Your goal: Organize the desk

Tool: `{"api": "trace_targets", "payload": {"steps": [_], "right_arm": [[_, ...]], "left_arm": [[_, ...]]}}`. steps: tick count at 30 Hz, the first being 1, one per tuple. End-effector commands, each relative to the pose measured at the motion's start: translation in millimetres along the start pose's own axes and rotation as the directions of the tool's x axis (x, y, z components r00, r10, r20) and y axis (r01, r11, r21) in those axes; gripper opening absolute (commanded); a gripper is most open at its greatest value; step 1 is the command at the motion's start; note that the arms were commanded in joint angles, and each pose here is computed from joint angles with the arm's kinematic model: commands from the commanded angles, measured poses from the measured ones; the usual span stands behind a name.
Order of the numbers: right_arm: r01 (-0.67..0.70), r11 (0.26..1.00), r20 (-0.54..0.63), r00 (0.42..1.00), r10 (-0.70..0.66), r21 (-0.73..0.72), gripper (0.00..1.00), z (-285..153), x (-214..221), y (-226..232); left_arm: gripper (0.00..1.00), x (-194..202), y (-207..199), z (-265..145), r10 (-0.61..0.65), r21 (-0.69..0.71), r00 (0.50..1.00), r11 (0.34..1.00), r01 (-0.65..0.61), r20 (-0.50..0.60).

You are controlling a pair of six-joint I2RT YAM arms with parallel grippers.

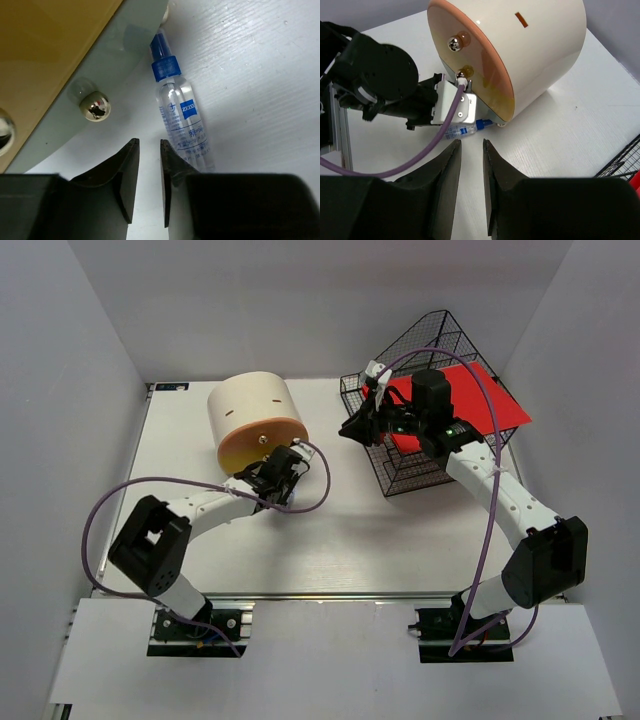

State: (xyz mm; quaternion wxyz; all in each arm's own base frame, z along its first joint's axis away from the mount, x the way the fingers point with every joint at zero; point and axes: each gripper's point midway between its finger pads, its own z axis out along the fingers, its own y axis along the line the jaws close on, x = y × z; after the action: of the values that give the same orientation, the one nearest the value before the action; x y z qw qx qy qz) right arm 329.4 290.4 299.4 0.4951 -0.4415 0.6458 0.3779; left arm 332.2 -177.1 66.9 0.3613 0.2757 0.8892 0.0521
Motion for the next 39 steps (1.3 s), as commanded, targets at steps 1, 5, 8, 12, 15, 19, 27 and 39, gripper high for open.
{"api": "trace_targets", "payload": {"steps": [1,5,8,12,15,19,27,39], "right_arm": [[0.020,1.000,0.003,1.000,-0.020,0.011,0.30,-1.3,-0.2,-4.8],[0.020,1.000,0.002,1.000,-0.020,0.001,0.30,0.3,-1.3,-3.0],[0.020,1.000,0.002,1.000,-0.020,0.003,0.30,0.0,-1.1,-2.9],[0.024,1.000,0.005,1.000,-0.024,0.008,0.30,-1.9,-2.4,-2.9],[0.033,0.999,0.008,0.999,-0.033,0.021,0.30,-4.4,-3.4,-5.6],[0.038,0.999,0.007,0.999,-0.039,0.021,0.30,-4.4,-3.6,-4.6],[0.041,0.999,0.008,0.999,-0.041,0.021,0.30,-5.2,-3.9,-5.3],[0.037,0.999,0.010,0.999,-0.037,0.026,0.30,-8.0,-4.1,-7.0]], "left_arm": [[0.35,-18.1,4.9,-7.9,-0.031,-0.102,0.999,0.994,0.034,0.029],[0.42,-8.6,10.2,-1.6,-0.069,-0.237,0.998,0.969,0.068,0.006],[0.43,-15.6,9.0,-1.2,-0.095,-0.293,0.995,0.951,0.098,0.023],[0.56,-26.8,20.2,0.1,-0.105,-0.429,0.994,0.897,0.111,0.039],[0.56,-28.2,24.0,2.8,-0.100,-0.467,0.995,0.879,0.101,0.028],[0.50,-37.1,30.1,-2.2,-0.121,-0.498,0.991,0.857,0.134,0.058],[0.42,-24.6,40.4,-1.4,-0.158,-0.596,0.986,0.786,0.163,0.061],[0.41,-24.8,39.5,15.4,-0.171,-0.615,0.981,0.766,0.188,0.087]]}}
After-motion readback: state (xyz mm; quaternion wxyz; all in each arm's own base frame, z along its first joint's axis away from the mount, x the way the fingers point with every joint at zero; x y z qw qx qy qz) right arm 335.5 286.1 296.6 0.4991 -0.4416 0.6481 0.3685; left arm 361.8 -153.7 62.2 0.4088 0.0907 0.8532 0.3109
